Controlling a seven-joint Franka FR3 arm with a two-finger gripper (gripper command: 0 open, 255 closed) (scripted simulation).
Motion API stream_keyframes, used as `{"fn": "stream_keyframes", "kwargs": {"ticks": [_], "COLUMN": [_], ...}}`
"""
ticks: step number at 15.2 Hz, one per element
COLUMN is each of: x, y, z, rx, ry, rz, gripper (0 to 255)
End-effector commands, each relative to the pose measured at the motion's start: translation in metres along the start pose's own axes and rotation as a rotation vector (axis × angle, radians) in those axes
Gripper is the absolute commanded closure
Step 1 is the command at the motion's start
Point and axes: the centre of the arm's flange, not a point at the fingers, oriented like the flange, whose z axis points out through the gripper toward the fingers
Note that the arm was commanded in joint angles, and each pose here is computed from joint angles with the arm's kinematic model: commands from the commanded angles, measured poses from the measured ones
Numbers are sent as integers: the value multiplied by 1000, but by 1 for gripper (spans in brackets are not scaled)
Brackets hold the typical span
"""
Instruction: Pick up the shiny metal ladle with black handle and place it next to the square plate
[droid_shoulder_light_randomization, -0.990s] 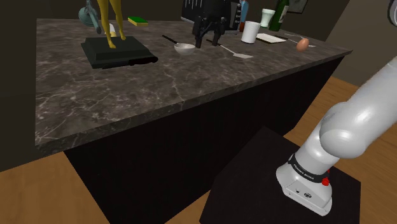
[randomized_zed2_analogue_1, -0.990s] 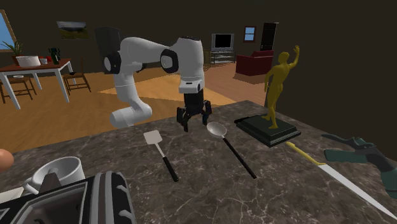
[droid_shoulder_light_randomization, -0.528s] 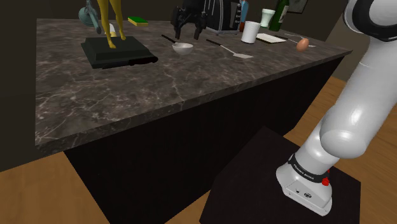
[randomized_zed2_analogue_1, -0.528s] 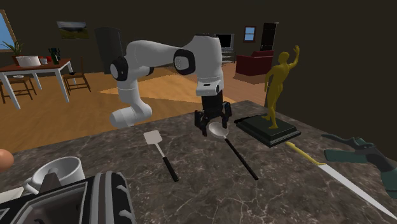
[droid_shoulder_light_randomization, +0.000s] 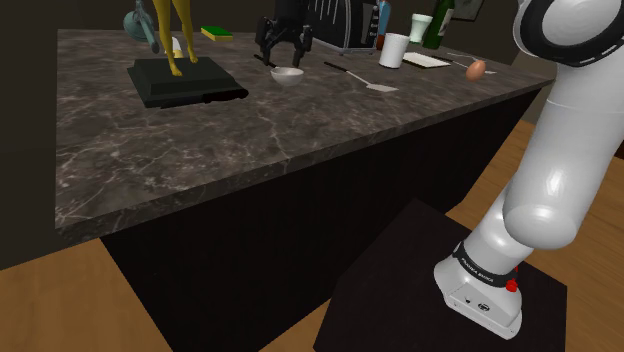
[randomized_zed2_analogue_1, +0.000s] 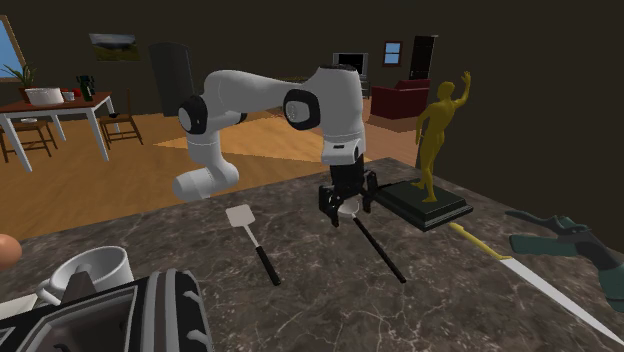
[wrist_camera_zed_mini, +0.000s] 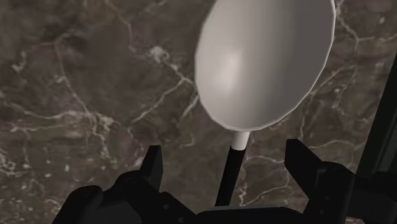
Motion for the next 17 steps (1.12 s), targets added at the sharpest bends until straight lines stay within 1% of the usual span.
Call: {"fn": "stream_keyframes", "kwargs": {"ticks": [1, 9, 10, 17], "x": [1, 1, 1, 1], "y": [0, 0, 0, -1], "z": [14, 14, 14, 14], "rx": [0, 0, 0, 0], "ry": [1, 1, 1, 1], "rz": [0, 0, 0, 0], "gripper": [0, 0, 255, 255]}}
